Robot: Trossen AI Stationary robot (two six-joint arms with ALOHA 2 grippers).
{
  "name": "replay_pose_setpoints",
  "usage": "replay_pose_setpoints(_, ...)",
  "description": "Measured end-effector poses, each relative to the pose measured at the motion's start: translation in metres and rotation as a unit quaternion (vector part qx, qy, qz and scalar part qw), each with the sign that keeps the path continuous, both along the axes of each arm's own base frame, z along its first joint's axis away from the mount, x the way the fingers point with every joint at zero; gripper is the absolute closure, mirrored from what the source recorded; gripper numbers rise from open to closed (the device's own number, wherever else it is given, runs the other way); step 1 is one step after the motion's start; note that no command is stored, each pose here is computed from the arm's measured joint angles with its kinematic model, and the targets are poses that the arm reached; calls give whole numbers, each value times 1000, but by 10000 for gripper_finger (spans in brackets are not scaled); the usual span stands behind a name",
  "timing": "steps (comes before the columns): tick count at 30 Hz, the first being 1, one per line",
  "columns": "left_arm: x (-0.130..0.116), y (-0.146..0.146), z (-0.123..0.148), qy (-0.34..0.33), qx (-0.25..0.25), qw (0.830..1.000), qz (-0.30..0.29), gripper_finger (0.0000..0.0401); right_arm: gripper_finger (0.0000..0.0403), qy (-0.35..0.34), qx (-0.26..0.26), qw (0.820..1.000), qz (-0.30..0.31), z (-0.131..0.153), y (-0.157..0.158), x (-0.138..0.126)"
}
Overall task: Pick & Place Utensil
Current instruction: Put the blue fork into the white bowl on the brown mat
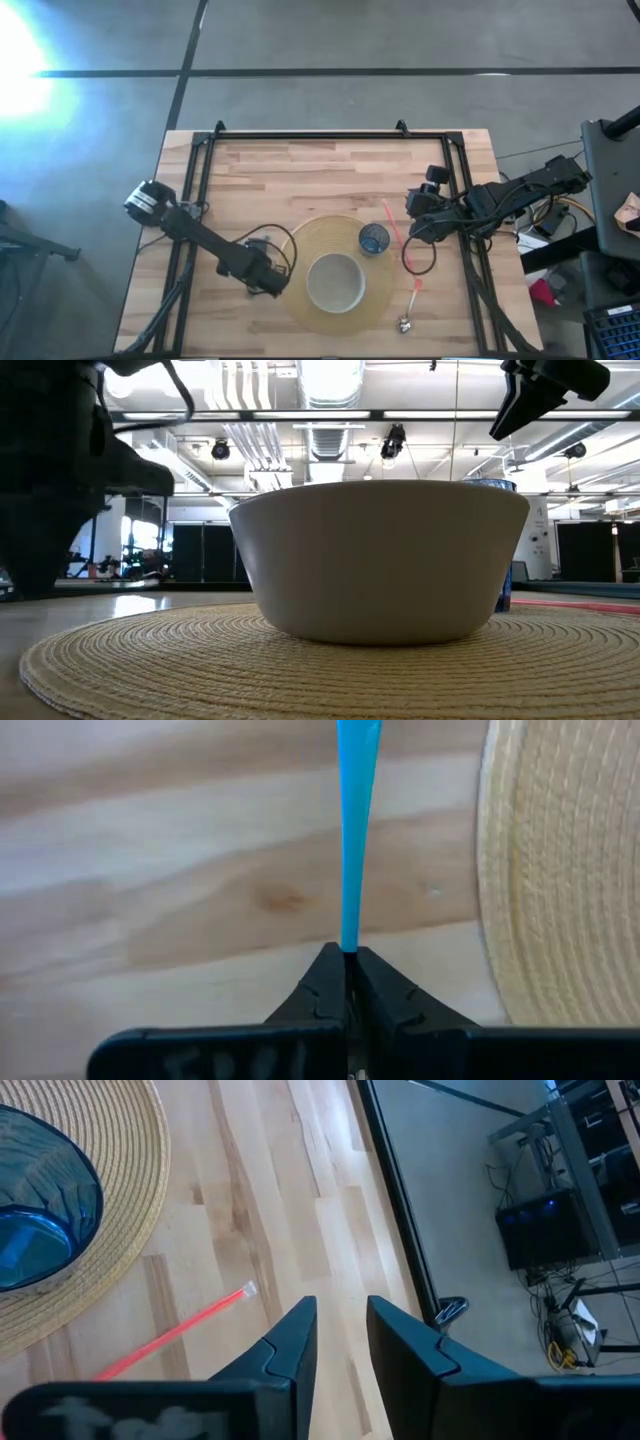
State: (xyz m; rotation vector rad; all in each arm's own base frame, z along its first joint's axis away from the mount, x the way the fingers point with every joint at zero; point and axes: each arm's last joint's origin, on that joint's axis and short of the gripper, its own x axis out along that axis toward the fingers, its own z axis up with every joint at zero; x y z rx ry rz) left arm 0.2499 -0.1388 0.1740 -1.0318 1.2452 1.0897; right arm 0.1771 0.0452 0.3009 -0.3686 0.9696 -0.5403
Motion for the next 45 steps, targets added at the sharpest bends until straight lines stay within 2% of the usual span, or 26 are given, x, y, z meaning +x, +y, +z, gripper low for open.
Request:
replay_pose_setpoints(6,-7,8,23,-52,31,998,-6,399,329,6,-4,1000,5,0,0,0)
replay_pose_setpoints(13,-13,29,52,-141,131,981,-3,399,335,-2,-2,1000,9,4,-2,-5)
replay_pose_setpoints(20,-9,50,77,-231,258,937,-34,399,335,-45,14,999,7,17,-8,-22)
replay_pose_setpoints(25,2,54,84,-263,311,910,-72,398,335,-97,36,995,0,27,-13,-34)
replay_pose_setpoints(31,19,51,89,-289,378,870,-126,398,335,-169,73,983,-14,37,-16,-41)
replay_pose_setpoints(37,34,45,94,-311,413,838,-174,397,335,-182,119,976,8,29,-12,-37)
replay_pose_setpoints(41,41,42,95,-317,426,824,-197,398,335,-170,177,968,44,15,-6,-30)
replay_pose_setpoints(45,47,40,92,-312,436,815,-220,395,335,-169,244,951,86,8,1,-24)
